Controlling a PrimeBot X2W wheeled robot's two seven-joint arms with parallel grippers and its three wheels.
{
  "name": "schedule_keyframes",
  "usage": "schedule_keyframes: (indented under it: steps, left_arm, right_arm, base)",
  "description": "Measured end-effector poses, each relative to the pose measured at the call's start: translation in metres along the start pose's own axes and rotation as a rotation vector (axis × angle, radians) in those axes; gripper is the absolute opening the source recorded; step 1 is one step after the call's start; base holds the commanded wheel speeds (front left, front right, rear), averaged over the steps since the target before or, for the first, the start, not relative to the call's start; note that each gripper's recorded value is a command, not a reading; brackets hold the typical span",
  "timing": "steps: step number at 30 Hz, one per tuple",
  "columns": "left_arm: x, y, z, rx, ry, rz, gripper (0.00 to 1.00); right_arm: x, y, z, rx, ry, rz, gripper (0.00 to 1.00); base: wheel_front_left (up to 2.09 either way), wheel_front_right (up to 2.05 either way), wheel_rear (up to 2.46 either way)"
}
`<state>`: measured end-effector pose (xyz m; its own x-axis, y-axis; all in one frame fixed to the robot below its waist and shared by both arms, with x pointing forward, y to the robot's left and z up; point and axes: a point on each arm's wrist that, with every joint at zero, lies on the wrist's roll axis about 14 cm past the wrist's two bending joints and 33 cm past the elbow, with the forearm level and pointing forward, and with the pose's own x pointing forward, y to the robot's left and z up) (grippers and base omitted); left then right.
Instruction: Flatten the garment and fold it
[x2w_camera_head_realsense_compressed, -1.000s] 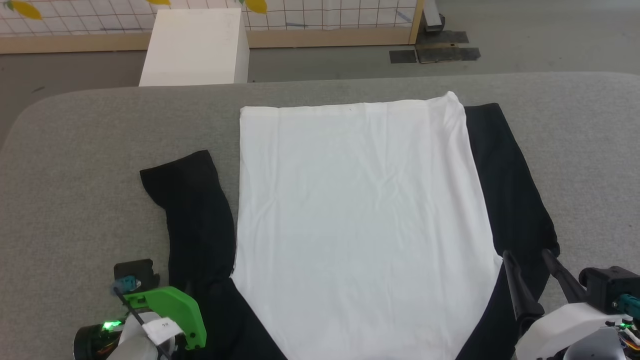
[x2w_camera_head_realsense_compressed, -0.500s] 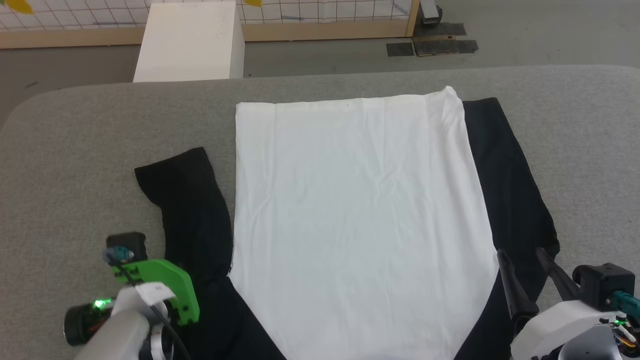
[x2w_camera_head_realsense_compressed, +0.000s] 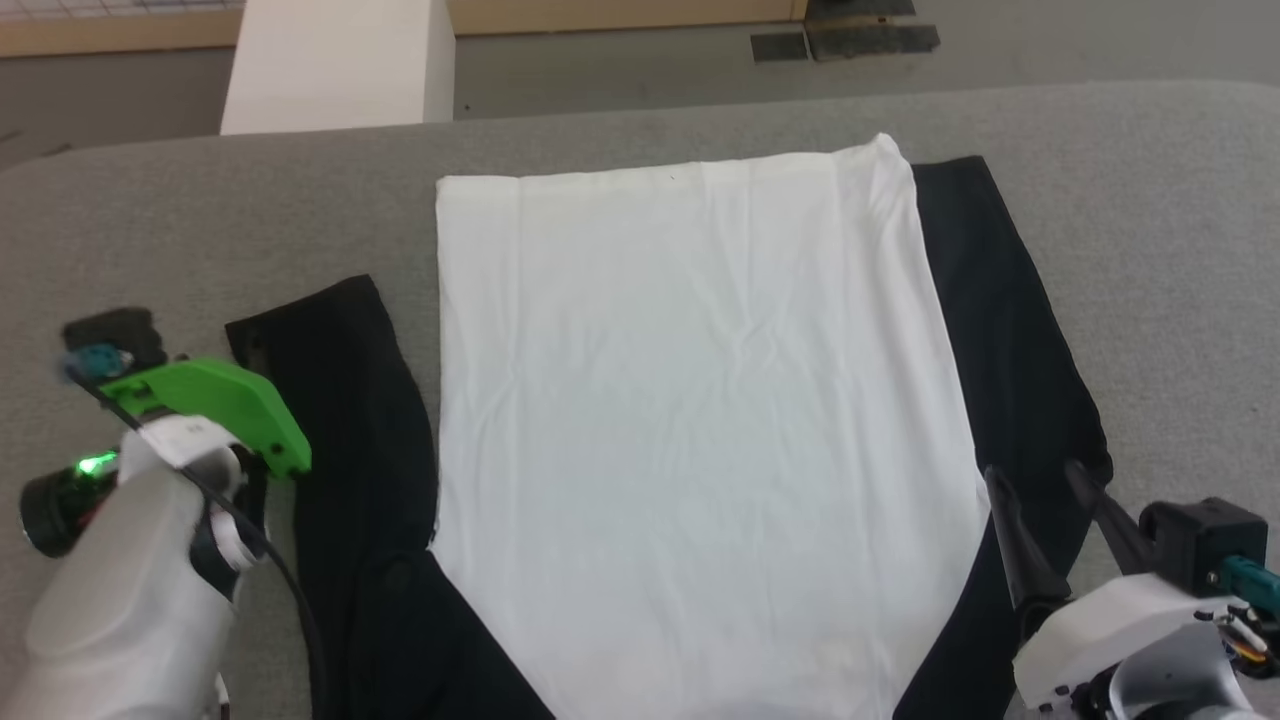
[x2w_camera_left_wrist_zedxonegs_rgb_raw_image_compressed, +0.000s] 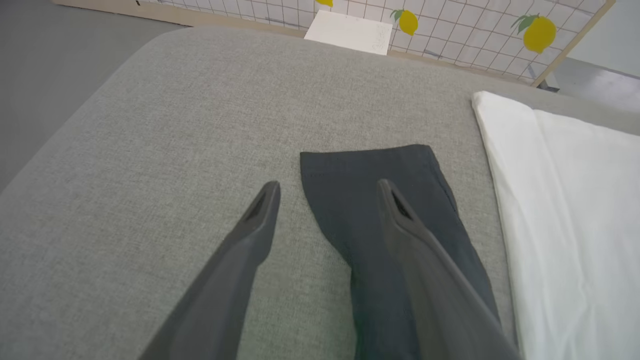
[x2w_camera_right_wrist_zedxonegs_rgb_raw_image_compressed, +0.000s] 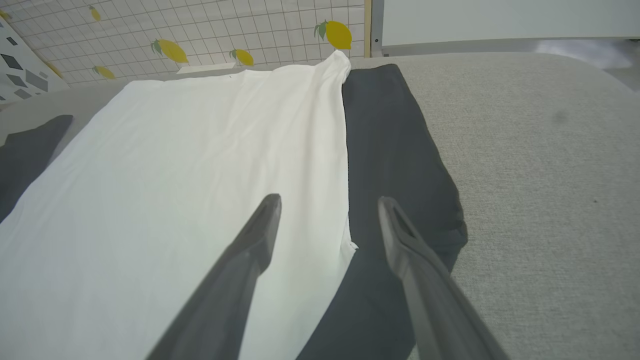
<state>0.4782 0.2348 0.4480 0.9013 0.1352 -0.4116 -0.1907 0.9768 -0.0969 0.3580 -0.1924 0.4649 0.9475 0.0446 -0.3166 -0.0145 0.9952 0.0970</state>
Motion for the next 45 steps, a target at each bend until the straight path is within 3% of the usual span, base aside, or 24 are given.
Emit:
schedule_keyframes:
  steps: [8, 19, 20, 21, 24, 30, 34, 39, 45]
  left_arm:
    - [0.043, 0.012, -0.014, -0.092, 0.090, 0.072, 1.00]
    - [0.070, 0.004, -0.059, -0.078, 0.330, 0.114, 1.00]
    - [0.070, 0.005, -0.062, -0.075, 0.350, 0.112, 0.53]
    - [0.070, 0.004, -0.062, -0.073, 0.358, 0.109, 0.00]
    - [0.069, -0.001, -0.057, -0.064, 0.349, 0.086, 0.00]
    - [0.059, -0.002, -0.030, -0.056, 0.160, 0.066, 0.00]
    - [0.049, -0.012, 0.014, -0.061, -0.029, 0.019, 0.00]
    - [0.014, -0.064, 0.072, -0.045, -0.245, -0.153, 0.00]
    - [-0.050, -0.145, 0.098, 0.032, -0.362, -0.402, 0.00]
  right_arm:
    - [0.012, -0.011, 0.004, -0.012, -0.004, -0.033, 1.00]
    - [0.009, -0.030, -0.013, -0.011, 0.052, -0.098, 1.00]
    - [0.010, -0.031, -0.013, -0.011, 0.052, -0.100, 1.00]
    - [0.010, -0.031, -0.013, -0.011, 0.051, -0.101, 1.00]
    - [0.011, -0.030, -0.012, -0.011, 0.047, -0.098, 1.00]
    - [0.011, -0.024, -0.004, -0.010, 0.019, -0.077, 1.00]
    - [0.008, -0.020, 0.004, -0.010, -0.007, -0.066, 1.00]
    - [0.001, -0.017, 0.016, -0.010, -0.042, -0.056, 1.00]
    - [-0.011, -0.016, 0.025, -0.010, -0.068, -0.052, 1.00]
  base:
    - [0.00, 0.00, 0.00]
    - [0.00, 0.00, 0.00]
    - [0.00, 0.00, 0.00]
    - [0.00, 0.00, 0.00]
    - [0.00, 0.00, 0.00]
    - [0.00, 0.00, 0.00]
    - [0.00, 0.00, 0.00]
    - [0.00, 0.00, 0.00]
    - [0.00, 0.00, 0.00]
